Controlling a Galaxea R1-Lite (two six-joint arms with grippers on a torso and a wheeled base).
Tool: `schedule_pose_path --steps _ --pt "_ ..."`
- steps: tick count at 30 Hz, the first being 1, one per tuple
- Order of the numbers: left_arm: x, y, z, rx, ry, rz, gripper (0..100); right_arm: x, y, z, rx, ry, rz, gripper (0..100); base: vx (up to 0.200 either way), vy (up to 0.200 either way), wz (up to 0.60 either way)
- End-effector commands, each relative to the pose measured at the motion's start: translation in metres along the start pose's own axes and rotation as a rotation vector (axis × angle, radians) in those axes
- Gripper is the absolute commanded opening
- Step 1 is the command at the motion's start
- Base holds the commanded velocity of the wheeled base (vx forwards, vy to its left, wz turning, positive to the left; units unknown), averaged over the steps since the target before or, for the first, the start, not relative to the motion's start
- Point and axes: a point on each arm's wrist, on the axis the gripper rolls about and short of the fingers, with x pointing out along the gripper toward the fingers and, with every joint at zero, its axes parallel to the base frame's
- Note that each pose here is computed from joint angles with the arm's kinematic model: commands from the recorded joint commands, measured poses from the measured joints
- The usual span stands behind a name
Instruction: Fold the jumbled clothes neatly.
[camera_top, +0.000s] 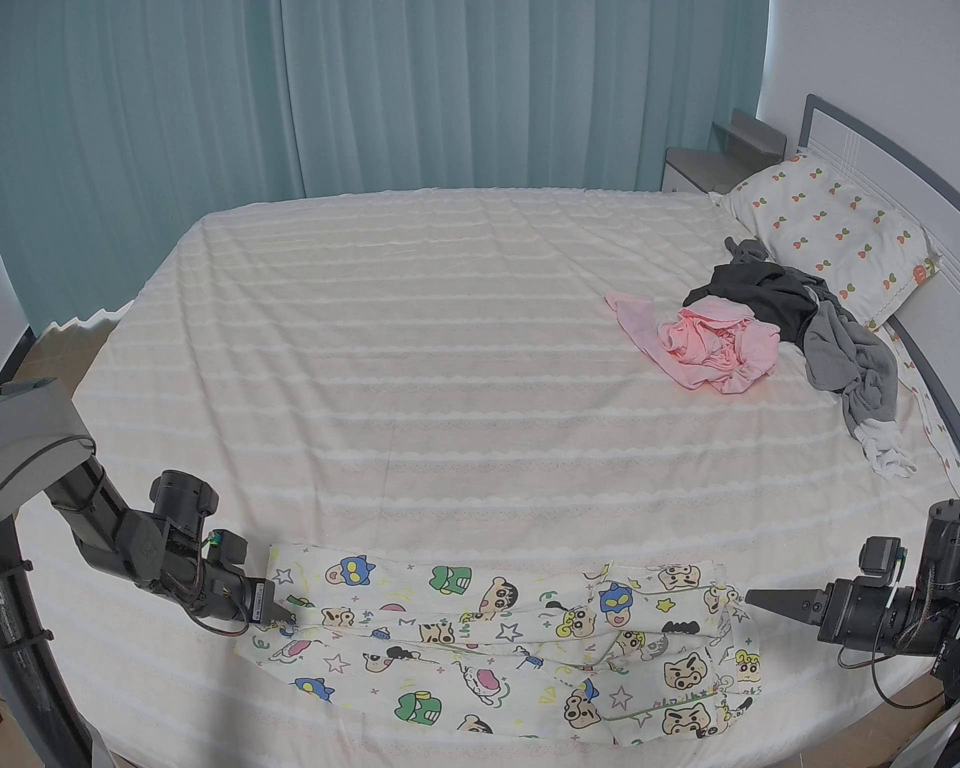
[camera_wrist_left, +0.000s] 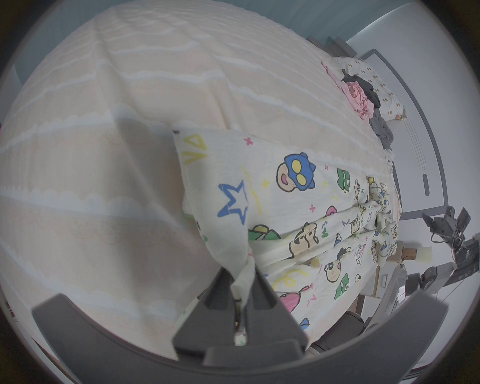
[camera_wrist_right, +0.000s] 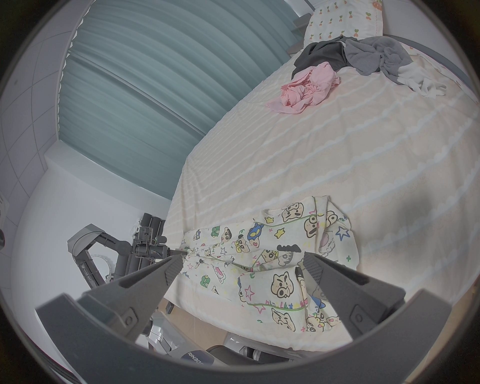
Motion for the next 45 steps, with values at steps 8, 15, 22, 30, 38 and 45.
schedule_pose_path --steps 8,15,22,30,38,45 --pt "-0.053 0.023 0.003 -0.097 -0.101 0.007 0 -0.002 -0.002 -0.004 0.008 0.011 -0.008 100 0.000 0.000 0.00" --pt "-0.073 0.047 0.005 -0.161 -0.176 0.033 0 -0.002 -0.002 -0.004 0.008 0.011 -0.006 100 0.000 0.000 0.00" --pt "-0.108 0.094 0.003 -0.286 -0.296 0.040 0 -0.002 -0.002 -0.004 0.008 0.010 -0.009 100 0.000 0.000 0.00" --pt "-0.164 0.154 -0.001 -0.430 -0.448 0.044 0 -0.002 -0.002 -0.004 0.008 0.010 -0.007 100 0.000 0.000 0.00" --pt "-0.207 0.199 0.000 -0.517 -0.537 0.089 0 -0.002 -0.002 -0.004 0.008 0.010 -0.007 100 0.000 0.000 0.00" --pt "-0.202 0.168 0.011 -0.498 -0.469 0.077 0 -0.002 -0.002 -0.004 0.008 0.010 -0.009 100 0.000 0.000 0.00"
